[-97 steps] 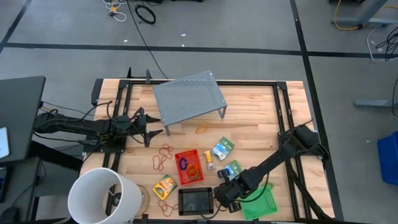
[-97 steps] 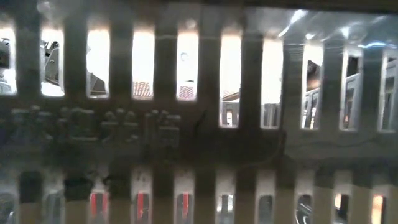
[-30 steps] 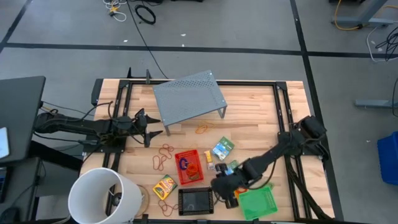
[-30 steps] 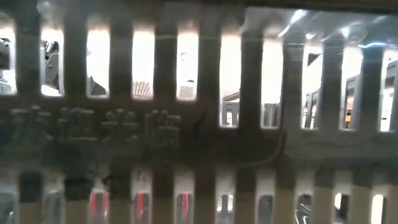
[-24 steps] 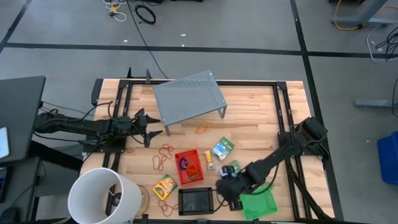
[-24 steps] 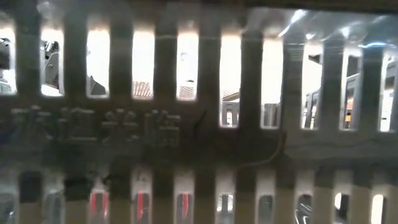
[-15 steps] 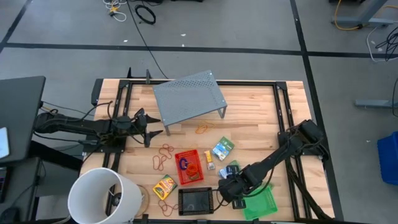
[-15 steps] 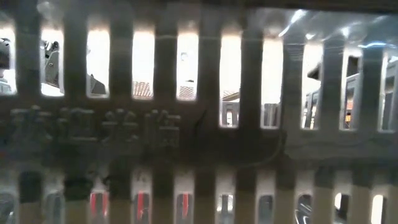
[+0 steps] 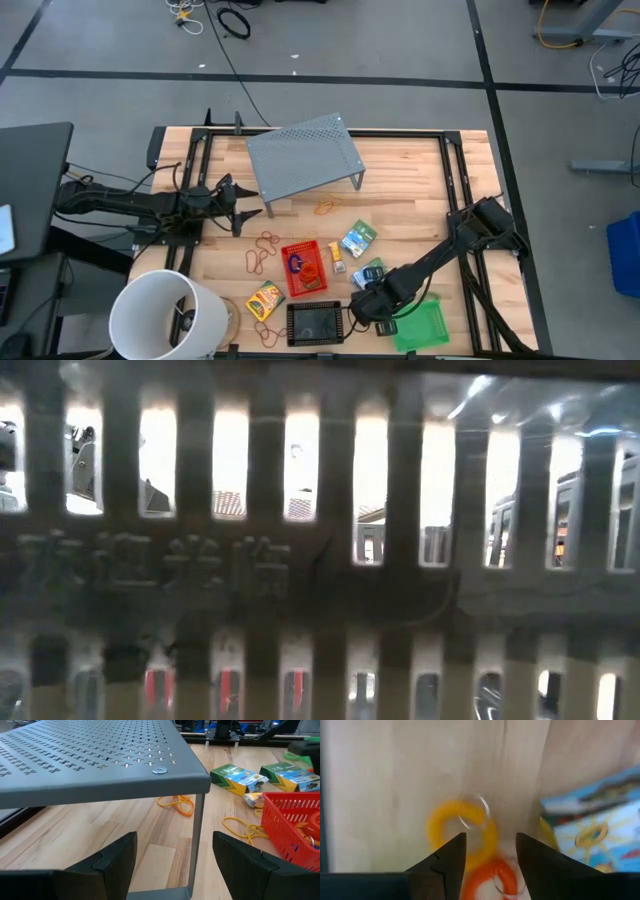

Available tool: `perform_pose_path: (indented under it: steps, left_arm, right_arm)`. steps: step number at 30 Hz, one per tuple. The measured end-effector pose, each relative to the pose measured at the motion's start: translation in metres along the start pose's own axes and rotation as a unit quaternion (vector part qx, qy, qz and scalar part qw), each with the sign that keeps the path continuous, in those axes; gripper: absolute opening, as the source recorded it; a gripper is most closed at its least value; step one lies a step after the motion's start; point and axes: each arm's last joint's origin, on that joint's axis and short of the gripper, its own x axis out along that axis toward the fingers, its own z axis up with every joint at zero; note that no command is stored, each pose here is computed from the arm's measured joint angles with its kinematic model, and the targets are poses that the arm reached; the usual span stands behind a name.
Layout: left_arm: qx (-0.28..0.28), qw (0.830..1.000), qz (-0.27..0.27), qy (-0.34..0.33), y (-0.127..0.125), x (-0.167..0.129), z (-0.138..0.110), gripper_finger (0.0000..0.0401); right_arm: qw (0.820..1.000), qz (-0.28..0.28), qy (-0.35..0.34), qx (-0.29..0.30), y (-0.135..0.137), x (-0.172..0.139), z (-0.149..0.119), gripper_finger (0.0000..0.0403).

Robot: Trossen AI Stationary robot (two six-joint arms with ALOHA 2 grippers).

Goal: Pick & Place Office Desk Supplies
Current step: Put the yellow spring keychain into the red bin

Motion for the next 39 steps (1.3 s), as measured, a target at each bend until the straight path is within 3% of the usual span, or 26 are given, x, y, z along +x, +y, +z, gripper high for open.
perform_pose_path:
  steps: [7,14,24,31,39]
  left_arm:
    - [0.000,1.000,0.000,0.000,0.000,0.000,0.000,0.0262]
    - [0.000,1.000,0.000,0.000,0.000,0.000,0.000,0.0262]
    - [0.000,1.000,0.000,0.000,0.000,0.000,0.000,0.0262]
    - [0.000,1.000,0.000,0.001,0.000,0.000,0.000,0.0262]
    - [0.000,1.000,0.000,0.001,0.000,0.000,0.000,0.0262]
  right_arm:
    - [1.000,-0.007,0.005,-0.026,0.000,0.005,0.001,0.0159]
    - [0.998,-0.015,0.007,-0.058,-0.002,0.006,0.000,0.0019]
    - [0.996,-0.033,0.007,-0.079,0.004,-0.001,0.006,0.0003]
    - [0.991,-0.057,-0.045,-0.110,0.016,-0.037,0.031,0.0002]
    - [0.959,-0.208,-0.121,-0.150,0.006,-0.077,0.057,0.0001]
